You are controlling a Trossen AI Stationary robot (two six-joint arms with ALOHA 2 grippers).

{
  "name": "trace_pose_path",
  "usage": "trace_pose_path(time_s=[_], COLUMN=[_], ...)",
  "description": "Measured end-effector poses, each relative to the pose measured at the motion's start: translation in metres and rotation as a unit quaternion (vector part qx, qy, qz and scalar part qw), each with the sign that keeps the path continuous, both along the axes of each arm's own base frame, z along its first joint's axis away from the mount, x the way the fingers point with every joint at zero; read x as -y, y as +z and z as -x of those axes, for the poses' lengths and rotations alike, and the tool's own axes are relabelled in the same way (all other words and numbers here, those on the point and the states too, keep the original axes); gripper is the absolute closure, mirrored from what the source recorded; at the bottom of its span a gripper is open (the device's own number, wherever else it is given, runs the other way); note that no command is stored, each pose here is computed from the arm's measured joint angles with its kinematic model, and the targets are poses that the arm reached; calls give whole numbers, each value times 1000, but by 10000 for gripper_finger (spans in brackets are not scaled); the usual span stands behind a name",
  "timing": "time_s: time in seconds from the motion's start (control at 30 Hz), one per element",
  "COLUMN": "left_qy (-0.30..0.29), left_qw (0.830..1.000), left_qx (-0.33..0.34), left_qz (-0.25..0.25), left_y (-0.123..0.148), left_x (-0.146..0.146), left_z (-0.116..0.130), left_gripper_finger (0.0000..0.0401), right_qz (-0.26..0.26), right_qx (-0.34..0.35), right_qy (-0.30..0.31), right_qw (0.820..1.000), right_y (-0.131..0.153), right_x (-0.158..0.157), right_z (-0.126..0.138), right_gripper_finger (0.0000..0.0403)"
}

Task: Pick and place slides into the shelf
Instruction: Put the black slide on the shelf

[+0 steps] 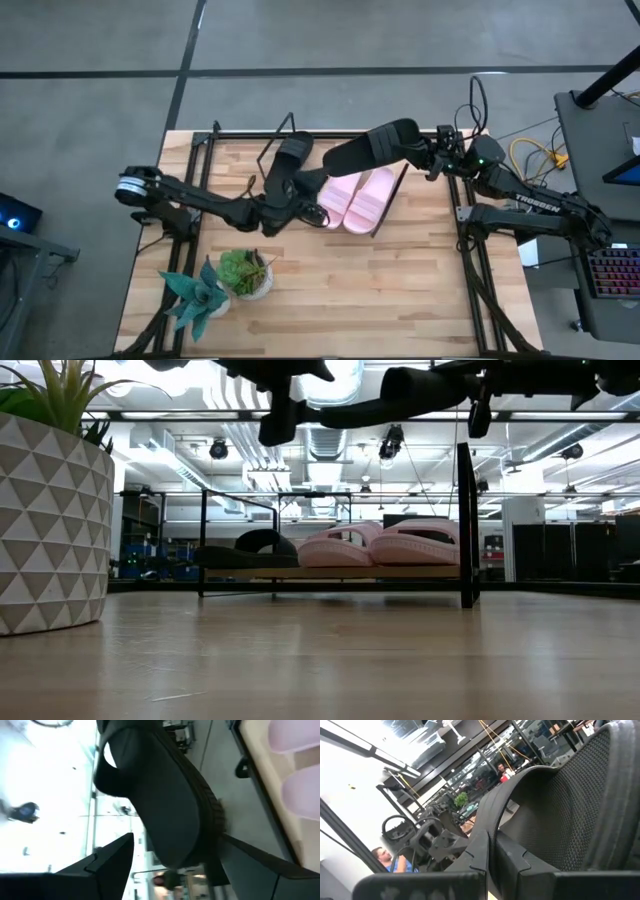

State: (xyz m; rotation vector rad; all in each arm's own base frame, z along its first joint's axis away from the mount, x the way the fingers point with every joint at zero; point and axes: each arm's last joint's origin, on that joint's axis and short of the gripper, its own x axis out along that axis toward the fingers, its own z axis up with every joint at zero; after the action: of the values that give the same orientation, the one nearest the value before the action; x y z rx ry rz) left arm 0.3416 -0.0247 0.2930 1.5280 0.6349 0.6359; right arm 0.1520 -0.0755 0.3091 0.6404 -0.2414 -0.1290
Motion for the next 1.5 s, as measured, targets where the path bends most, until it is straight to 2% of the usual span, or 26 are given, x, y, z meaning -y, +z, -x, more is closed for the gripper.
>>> trace_pose_path(time_s=[0.17, 0.57, 0.73, 0.9, 1.17, 1.33, 1.5], left_qy=[-1, -1, -4, -2, -45, -76, -73], left_qw=[999, 995, 994, 987, 981, 976, 976], left_qx=[-20, -35, -50, -84, -3, -6, -7], left_qz=[-44, -93, -101, -134, -191, -206, -205], left_y=[-9, -12, -18, -35, -38, -40, -39], left_x=[4, 7, 6, 4, 5, 6, 1], left_z=[-10, -15, -13, -3, 13, 13, 11], left_gripper_finger=[132, 132, 132, 132, 132, 132, 132], right_qz=[-7, -25, -34, -31, -29, -27, -35], right_qx=[2, -1, -8, 1, -4, 1, -2], right_qy=[4, 44, 51, 61, 54, 50, 52], right_qw=[1000, 999, 998, 998, 998, 998, 998], right_y=[0, 2, 2, 6, 5, 5, 3], right_x=[0, -6, -11, -16, -15, -13, -12], right_z=[0, 7, 15, 23, 20, 17, 13], right_gripper_finger=[392, 392, 392, 392, 392, 392, 392])
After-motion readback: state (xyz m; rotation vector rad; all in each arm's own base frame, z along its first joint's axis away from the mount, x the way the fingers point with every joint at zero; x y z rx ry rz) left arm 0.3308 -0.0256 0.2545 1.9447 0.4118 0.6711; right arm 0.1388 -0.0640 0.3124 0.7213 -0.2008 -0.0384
